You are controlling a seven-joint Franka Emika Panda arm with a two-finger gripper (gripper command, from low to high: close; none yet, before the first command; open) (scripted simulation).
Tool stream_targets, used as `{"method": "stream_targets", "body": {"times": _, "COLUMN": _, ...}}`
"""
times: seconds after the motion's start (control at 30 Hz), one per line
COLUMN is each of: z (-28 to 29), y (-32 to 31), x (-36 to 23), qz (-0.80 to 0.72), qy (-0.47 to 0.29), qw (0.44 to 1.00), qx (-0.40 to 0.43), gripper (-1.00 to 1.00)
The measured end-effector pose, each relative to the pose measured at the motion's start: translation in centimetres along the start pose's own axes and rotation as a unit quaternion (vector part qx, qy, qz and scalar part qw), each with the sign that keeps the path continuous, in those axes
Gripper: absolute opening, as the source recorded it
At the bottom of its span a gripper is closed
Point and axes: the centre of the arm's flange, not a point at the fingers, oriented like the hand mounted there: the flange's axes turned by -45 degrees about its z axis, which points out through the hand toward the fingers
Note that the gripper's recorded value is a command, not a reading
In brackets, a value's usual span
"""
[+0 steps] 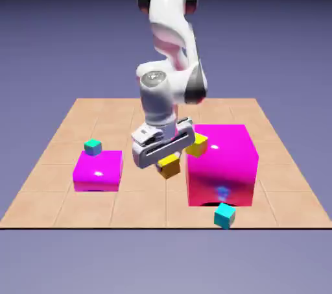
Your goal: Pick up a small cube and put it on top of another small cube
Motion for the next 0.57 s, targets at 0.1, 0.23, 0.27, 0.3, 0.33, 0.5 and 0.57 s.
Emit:
{"method": "stream_targets", "body": {"times": 0.1, "z": -3.4, "y": -4.0, "x": 0.1, "qz": -0.029, "qy": -0.008, "qw": 0.999, "qx": -0.015, "gripper": -1.00}}
{"method": "stream_targets", "body": {"times": 0.23, "z": -7.8, "y": -9.6, "x": -0.5, "qz": -0.064, "qy": -0.022, "qw": 0.996, "qx": -0.053, "gripper": -1.00}}
{"method": "stream_targets", "body": {"times": 0.27, "z": -8.8, "y": -10.9, "x": -0.9, "qz": -0.071, "qy": -0.026, "qw": 0.995, "qx": -0.066, "gripper": -1.00}}
{"method": "stream_targets", "body": {"times": 0.3, "z": -9.2, "y": -11.5, "x": -1.0, "qz": -0.073, "qy": -0.027, "qw": 0.994, "qx": -0.071, "gripper": -1.00}}
{"method": "stream_targets", "body": {"times": 0.33, "z": -9.2, "y": -11.5, "x": -1.0, "qz": -0.073, "qy": -0.027, "qw": 0.994, "qx": -0.071, "gripper": -1.00}}
{"method": "stream_targets", "body": {"times": 0.5, "z": -2.2, "y": -10.4, "x": -1.3, "qz": -0.073, "qy": -0.027, "qw": 0.994, "qx": -0.071, "gripper": 1.00}}
{"method": "stream_targets", "body": {"times": 0.57, "z": -2.2, "y": -10.4, "x": -1.3, "qz": -0.073, "qy": -0.028, "qw": 0.994, "qx": -0.072, "gripper": 1.00}}
